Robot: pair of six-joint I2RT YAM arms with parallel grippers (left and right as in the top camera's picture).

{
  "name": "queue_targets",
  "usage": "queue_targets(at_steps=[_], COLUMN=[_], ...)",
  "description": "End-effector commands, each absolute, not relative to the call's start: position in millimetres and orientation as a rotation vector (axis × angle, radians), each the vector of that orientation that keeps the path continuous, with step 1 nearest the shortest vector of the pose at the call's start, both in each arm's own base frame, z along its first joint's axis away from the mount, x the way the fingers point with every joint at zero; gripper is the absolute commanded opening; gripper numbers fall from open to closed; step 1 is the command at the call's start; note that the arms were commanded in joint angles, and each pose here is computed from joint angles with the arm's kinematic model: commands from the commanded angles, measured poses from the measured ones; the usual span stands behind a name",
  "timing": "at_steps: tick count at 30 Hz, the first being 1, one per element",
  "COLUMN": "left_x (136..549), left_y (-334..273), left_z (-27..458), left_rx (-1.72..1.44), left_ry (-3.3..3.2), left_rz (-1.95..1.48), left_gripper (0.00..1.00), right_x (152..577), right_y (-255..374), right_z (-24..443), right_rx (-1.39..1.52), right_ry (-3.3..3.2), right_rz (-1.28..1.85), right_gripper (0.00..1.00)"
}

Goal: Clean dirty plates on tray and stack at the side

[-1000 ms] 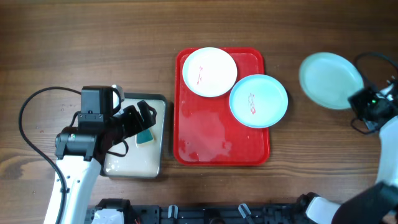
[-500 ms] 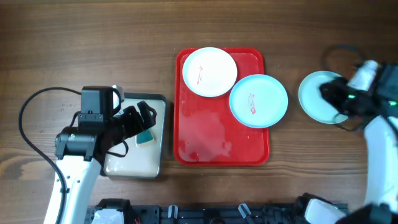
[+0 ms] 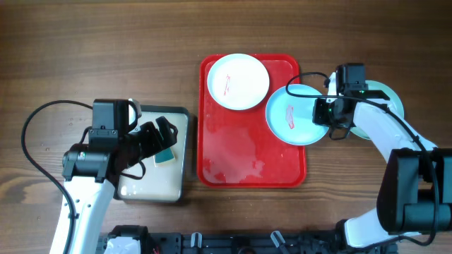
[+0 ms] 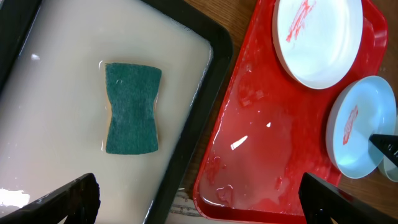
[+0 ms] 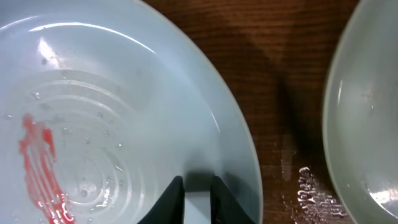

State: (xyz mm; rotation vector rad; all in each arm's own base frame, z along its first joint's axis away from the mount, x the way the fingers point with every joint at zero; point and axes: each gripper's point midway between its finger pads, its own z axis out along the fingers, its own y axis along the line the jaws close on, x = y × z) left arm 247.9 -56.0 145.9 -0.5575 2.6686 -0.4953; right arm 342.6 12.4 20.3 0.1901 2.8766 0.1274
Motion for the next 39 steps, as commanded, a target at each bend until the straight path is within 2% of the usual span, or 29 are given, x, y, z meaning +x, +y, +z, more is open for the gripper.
queue_targets(at_steps=[1, 5, 7, 11, 12, 13, 14, 16, 19, 21, 23, 25, 27, 31, 32, 33, 34, 36, 39], left_x=[251, 251, 251, 251, 251, 251, 251, 251, 251, 251, 251, 252, 253, 253, 253, 253, 254, 255, 255], left_y=[-56, -56, -56, -56, -56, -56, -56, -56, -56, -56, -56, -53, -47, -46, -45, -43, -39, -36, -38], left_z=[152, 152, 152, 152, 152, 152, 152, 152, 152, 152, 152, 151, 150, 150, 150, 149, 148, 143, 120], left_rx=[-0.536, -0.536, -0.536, -0.536, -0.536, -0.536, -0.536, -0.536, -0.536, -0.536, -0.535, -0.54, -0.553, -0.555, -0.556, -0.56, -0.567, -0.577, -0.586], left_ry=[2.655, 2.655, 2.655, 2.655, 2.655, 2.655, 2.655, 2.655, 2.655, 2.655, 2.655, 2.653, 2.647, 2.646, 2.645, 2.644, 2.642, 2.656, 2.746], left_rz=[-0.503, -0.503, -0.503, -0.503, -0.503, -0.503, -0.503, -0.503, -0.503, -0.503, -0.503, -0.482, -0.431, -0.422, -0.416, -0.399, -0.37, -0.333, -0.293], left_gripper=[1.0, 1.0, 1.0, 1.0, 1.0, 1.0, 1.0, 1.0, 1.0, 1.0, 1.0, 1.0, 1.0, 1.0, 0.99, 0.99, 0.99, 0.98, 0.91], right_x=[342, 347, 350, 360, 361, 358, 354, 347, 338, 322, 306, 286, 269, 269, 272, 278, 286, 298, 304], right_y=[12, 15, 6, -9, -9, -9, -4, 1, 7, 37, 57, 81, 104, 109, 110, 111, 112, 115, 119], right_z=[26, 82, 102, 86, 68, 47, 34, 29, 49, 88, 104, 93, 65, 26, 24, 26, 36, 67, 116], right_rx=[0.208, 0.118, 0.13, 0.16, 0.161, 0.161, 0.157, 0.152, 0.18, 0.125, 0.059, 0.026, 0.12, 0.263, 0.231, 0.124, 0.016, -0.081, -0.144], right_ry=[2.866, 2.731, 2.664, 2.671, 2.712, 2.774, 2.82, 2.857, 2.849, 2.798, 2.801, 2.875, 2.948, 2.971, 2.965, 2.942, 2.904, 2.827, 2.693], right_rz=[0.123, 0.146, 0.077, -0.041, -0.045, -0.046, -0.014, 0.033, 0.084, 0.313, 0.388, 0.424, 0.454, 0.355, 0.355, 0.355, 0.353, 0.359, 0.398], right_gripper=[0.27, 0.28, 0.36, 0.38, 0.38, 0.37, 0.2, 0.04, 0.04, 0.04, 0.05, 0.04, 0.04, 0.04, 0.05, 0.21, 0.29, 0.31, 0.32])
